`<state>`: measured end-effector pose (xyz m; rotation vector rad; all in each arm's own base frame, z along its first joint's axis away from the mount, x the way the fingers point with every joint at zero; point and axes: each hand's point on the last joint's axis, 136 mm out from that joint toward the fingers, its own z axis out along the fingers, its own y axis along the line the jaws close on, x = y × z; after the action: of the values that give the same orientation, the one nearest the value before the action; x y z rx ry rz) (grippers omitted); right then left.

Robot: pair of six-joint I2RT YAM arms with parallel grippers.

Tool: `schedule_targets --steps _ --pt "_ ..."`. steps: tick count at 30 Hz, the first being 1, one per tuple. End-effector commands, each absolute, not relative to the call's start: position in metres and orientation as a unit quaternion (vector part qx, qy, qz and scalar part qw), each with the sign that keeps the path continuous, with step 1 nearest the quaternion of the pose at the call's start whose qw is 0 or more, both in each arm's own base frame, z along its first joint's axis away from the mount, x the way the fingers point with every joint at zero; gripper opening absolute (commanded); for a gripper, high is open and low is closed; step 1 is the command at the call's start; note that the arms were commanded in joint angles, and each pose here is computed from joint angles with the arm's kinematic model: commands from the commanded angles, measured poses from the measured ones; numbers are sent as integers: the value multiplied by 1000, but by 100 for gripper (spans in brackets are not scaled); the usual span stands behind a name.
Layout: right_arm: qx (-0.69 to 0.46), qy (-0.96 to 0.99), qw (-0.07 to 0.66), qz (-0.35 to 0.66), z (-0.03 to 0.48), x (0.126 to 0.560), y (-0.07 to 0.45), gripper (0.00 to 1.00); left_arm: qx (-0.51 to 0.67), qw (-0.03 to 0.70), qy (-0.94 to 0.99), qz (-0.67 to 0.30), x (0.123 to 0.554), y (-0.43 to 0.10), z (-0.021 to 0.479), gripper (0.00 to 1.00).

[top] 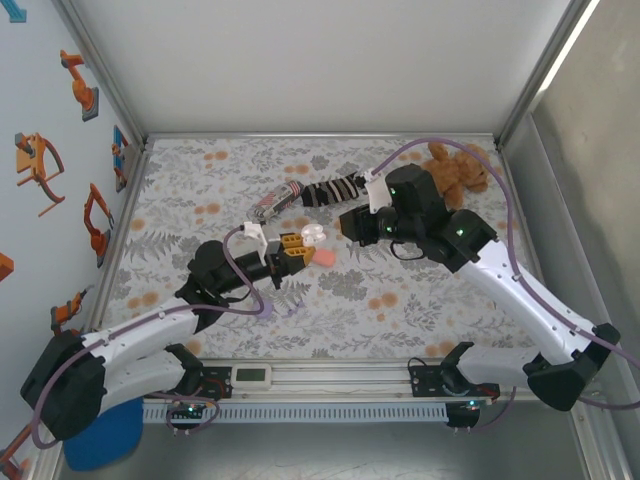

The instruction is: Insert the wireless bluetooth earbuds into the charging case

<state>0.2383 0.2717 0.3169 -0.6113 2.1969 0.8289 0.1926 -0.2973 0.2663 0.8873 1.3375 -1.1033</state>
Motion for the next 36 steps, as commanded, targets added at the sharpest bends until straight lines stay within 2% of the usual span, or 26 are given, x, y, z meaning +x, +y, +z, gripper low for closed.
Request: schedule_targets --steps 1,21,36 --pt "-246 822 380 345 347 234 278 23 383 589 529 -476 191 -301 293 0" --pt "-259 810 387 356 340 236 309 23 383 582 526 -488 195 -308 293 0" --pt "-258 822 382 335 323 239 310 22 382 584 523 -489 192 -307 295 0"
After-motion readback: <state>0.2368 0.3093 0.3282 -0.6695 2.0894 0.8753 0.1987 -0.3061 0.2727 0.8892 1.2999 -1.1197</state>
